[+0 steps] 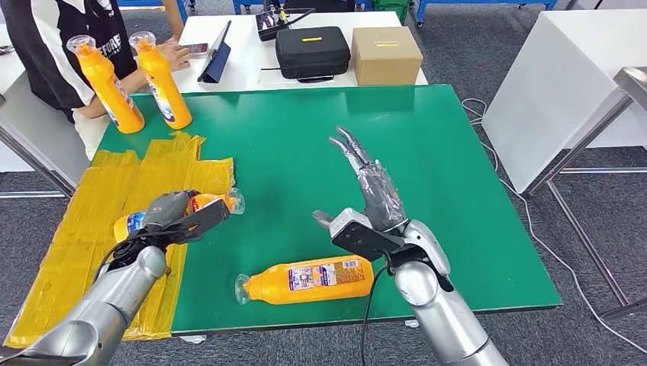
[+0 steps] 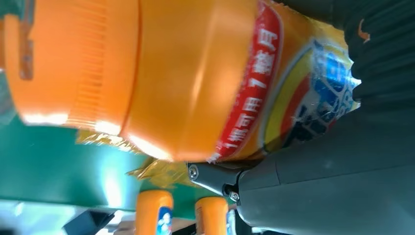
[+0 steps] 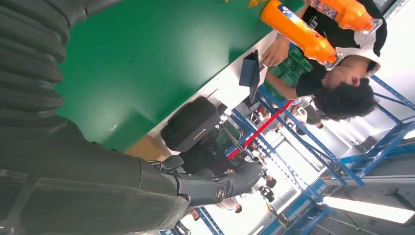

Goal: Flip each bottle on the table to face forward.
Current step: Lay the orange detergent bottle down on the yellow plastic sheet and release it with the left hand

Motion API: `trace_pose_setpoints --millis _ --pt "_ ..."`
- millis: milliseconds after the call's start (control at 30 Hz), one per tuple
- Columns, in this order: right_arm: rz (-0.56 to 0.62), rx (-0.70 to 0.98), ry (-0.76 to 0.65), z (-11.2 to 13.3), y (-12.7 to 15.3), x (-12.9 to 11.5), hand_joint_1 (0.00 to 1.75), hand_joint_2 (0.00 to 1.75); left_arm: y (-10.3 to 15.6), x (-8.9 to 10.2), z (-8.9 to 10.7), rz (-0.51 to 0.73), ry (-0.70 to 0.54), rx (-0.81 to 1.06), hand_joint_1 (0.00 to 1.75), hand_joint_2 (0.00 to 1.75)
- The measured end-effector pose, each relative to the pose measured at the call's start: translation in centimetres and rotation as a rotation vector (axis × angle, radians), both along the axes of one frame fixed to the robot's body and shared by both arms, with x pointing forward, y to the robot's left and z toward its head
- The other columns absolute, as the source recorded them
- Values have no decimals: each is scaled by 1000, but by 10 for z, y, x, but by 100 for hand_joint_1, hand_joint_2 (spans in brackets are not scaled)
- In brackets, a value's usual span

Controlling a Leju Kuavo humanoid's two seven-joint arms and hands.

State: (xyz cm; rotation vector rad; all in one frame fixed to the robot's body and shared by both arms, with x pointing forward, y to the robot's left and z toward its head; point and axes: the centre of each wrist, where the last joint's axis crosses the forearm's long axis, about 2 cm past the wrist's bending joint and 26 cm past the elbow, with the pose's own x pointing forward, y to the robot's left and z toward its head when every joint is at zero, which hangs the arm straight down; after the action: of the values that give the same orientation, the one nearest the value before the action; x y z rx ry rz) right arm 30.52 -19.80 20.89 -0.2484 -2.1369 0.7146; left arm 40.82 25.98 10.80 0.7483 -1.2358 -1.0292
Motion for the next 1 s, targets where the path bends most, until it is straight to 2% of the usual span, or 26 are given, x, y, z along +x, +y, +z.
trace_pose_setpoints --millis 133,400,767,900,1000 --pt "1 -4 6 -1 0 0 0 175 2 -7 -11 35 37 55 0 175" --pt "5 -2 9 0 3 -1 0 175 2 -6 -10 53 53 94 0 175" --pt "4 -5 14 -2 5 -2 0 175 5 -4 -8 52 60 53 0 175" --pt "1 -9 17 -3 5 -2 0 175 5 -3 -6 12 50 -32 0 0" --pt "-4 -13 27 -6 4 -5 0 175 4 -2 -1 -33 25 -149 0 0"
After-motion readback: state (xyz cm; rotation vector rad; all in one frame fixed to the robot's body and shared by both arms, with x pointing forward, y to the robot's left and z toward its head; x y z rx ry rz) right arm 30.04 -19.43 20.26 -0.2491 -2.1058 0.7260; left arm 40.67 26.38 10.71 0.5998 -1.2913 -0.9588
